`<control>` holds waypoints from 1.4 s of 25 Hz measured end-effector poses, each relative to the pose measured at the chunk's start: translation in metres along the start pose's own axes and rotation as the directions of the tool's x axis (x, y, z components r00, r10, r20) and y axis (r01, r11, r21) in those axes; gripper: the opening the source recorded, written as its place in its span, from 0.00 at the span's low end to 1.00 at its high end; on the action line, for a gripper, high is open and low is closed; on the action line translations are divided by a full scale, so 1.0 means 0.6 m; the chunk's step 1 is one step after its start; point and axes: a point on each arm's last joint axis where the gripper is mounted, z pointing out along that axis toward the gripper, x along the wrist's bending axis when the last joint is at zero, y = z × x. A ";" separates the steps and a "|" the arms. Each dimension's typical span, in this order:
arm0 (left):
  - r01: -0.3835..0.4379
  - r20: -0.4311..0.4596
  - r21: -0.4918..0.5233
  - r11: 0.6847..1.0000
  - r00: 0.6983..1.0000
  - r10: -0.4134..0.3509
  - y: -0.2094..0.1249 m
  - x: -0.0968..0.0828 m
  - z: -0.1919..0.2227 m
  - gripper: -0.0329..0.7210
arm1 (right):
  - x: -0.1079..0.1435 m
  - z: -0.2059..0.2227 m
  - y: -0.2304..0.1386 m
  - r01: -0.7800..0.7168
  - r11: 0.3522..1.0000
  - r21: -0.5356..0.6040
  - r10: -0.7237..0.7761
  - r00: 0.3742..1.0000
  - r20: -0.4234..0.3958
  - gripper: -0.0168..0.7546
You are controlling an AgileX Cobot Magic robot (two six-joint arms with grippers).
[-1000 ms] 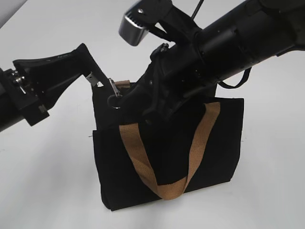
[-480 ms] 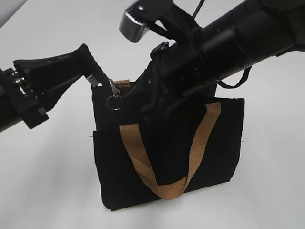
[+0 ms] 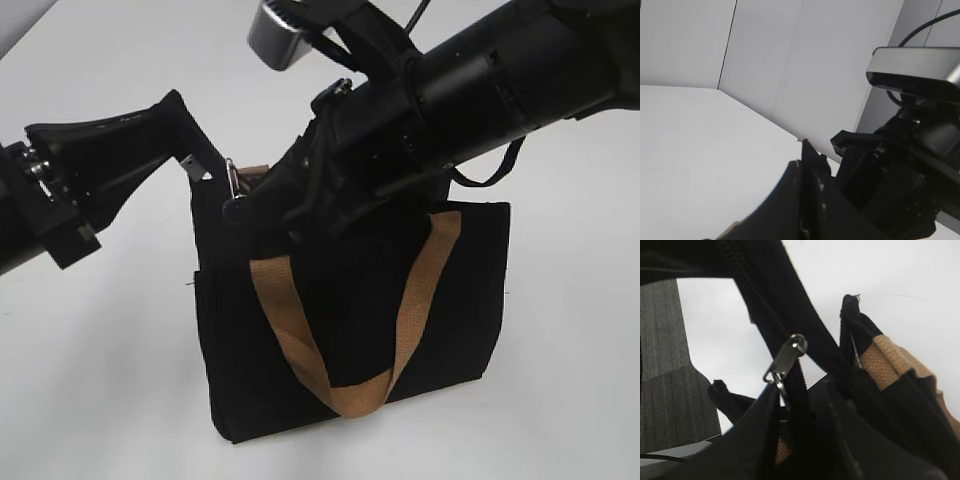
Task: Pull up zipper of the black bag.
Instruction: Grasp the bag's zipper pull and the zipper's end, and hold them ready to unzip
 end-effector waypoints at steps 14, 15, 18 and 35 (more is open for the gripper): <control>0.000 -0.003 0.006 1.000 1.000 0.000 -0.001 0.000 0.000 0.05 | 0.006 -0.011 0.005 0.008 1.000 -0.014 -0.008 1.000 -0.008 0.08; 0.001 -0.006 0.009 1.000 1.000 -0.001 -0.001 0.001 0.000 0.05 | 0.008 -0.017 0.008 0.017 1.000 -0.020 -0.017 1.000 -0.004 0.04; 0.001 -0.019 0.038 0.999 1.000 0.000 -0.006 0.003 0.000 0.05 | 0.013 -0.030 0.012 0.054 0.998 -0.025 -0.054 0.998 0.010 0.02; -0.041 -0.191 0.310 0.950 0.976 0.104 0.001 0.009 -0.045 0.05 | -0.021 -0.052 -0.021 -0.025 0.986 0.162 0.003 0.991 0.136 0.02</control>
